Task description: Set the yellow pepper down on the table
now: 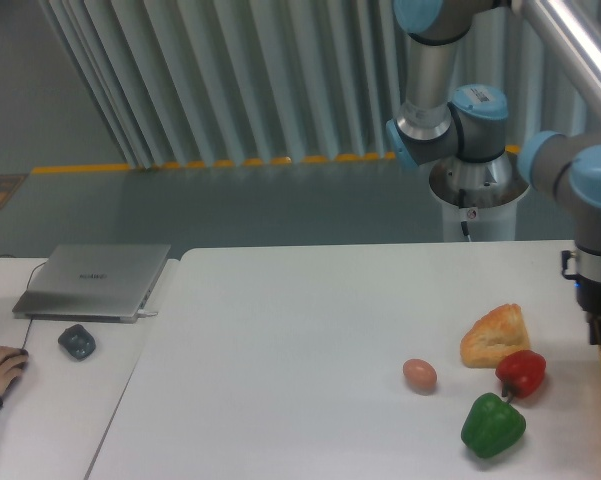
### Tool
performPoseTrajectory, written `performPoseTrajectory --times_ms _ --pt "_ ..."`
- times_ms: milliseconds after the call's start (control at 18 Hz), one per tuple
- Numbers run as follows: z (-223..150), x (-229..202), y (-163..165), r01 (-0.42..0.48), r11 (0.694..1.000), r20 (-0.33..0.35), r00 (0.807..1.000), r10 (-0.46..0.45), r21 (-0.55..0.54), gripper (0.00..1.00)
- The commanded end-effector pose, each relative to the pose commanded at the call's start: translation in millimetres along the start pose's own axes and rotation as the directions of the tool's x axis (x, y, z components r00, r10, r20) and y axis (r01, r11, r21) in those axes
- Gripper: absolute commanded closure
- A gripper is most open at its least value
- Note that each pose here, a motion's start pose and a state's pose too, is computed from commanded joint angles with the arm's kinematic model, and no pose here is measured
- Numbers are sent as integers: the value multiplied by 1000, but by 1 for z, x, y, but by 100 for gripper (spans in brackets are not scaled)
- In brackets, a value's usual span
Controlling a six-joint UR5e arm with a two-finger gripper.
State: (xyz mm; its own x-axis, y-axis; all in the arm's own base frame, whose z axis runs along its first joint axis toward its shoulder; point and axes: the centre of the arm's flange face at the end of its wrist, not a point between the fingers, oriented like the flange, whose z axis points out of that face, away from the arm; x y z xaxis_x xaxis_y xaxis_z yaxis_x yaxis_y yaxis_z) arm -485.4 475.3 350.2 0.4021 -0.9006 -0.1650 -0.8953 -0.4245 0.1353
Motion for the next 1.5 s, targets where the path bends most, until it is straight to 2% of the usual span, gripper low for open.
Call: performPoseTrajectory --times_ms 167,444,778,1500 --pt "13 2 18 -131 989 -80 989 125 -71 0" --pt "33 3 32 -239 968 -138 964 226 -79 0" --pt "47 3 35 -279 957 -170 950 263 -79 0" --pt "65 12 33 -277 960 -199 944 262 -51 0"
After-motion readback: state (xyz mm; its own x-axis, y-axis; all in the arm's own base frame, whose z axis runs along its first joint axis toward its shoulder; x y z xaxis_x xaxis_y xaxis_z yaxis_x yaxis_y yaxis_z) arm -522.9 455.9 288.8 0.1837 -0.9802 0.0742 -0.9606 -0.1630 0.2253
